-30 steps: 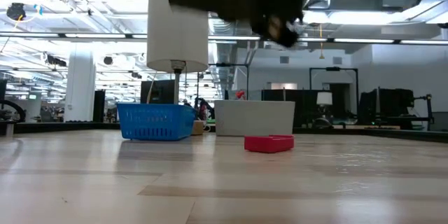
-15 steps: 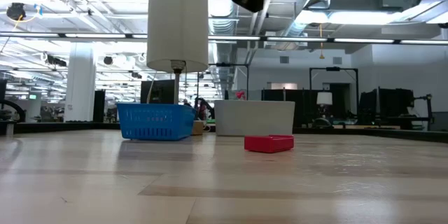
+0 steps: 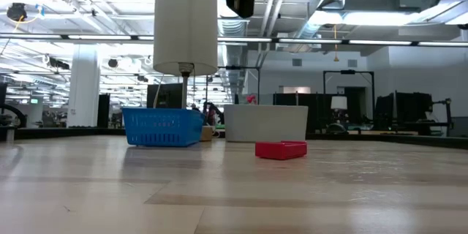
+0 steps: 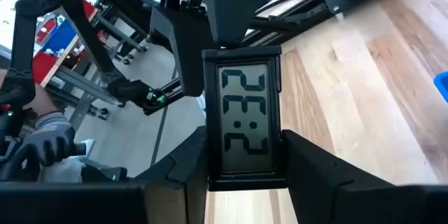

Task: Pick & Place Office items
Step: Put the black digital clock into the blue bin

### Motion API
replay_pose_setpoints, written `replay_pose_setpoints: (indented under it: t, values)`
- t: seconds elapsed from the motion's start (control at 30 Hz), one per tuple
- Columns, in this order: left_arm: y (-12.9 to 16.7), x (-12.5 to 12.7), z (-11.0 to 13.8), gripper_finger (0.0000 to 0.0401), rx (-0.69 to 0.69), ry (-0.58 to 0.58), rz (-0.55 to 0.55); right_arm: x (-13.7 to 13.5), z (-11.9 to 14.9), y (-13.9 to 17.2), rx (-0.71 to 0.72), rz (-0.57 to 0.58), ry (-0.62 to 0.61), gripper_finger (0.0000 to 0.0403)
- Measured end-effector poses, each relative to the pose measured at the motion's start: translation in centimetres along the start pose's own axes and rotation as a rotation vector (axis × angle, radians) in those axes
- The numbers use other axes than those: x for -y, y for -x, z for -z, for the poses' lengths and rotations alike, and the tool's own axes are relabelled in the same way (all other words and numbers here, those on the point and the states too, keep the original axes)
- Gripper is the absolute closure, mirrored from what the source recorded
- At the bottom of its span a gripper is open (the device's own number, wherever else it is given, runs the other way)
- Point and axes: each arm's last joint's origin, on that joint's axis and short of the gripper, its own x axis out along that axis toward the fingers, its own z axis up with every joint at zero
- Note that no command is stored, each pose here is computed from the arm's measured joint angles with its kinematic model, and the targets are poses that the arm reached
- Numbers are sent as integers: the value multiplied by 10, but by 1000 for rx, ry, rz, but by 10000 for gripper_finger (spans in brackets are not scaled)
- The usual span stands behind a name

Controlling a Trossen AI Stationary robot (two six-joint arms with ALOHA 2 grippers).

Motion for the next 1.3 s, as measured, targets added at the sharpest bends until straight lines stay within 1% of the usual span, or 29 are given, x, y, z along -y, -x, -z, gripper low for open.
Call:
replay_pose_setpoints:
  t: [0.17, 0.27, 0.4, 0.47, 0.57, 0.7, 0.77, 0.87, 1.0, 1.13, 1.3]
  values:
    - [-7, -5, 2, 161, 4, -25, -36, 0, -1, 0, 9, 0, 4, 259]
    - [-11, -9, 5, 166, -4, -26, -27, 1, -2, 1, 18, 11, 3, 259]
    - [-15, -13, 8, 184, -13, -42, -34, 2, -4, 1, 35, 3, 2, 259]
    - [-16, -15, 10, 205, -23, -45, -50, 2, -5, 1, 42, 0, 3, 259]
    - [-14, -18, 6, 253, -21, -45, -75, 1, -7, 1, 59, -11, -6, 259]
    - [-9, -21, 0, 319, 5, -42, -63, -5, -10, 3, 88, -44, 0, 259]
    - [-7, -22, 0, 339, 4, -45, -64, -5, -13, 4, 106, -47, -1, 259]
    - [-3, -24, 0, 344, -18, -15, -87, -5, -17, 5, 150, -47, 5, 260]
    - [2, -27, 3, 339, -92, 34, -149, -1, -24, 5, 227, -41, 14, 259]
    - [9, -30, 8, 340, -163, 45, -197, -8, -30, 10, 286, -88, 25, 254]
    - [20, -31, 19, 339, -280, 58, -214, -20, -29, 16, 299, -86, 24, 241]
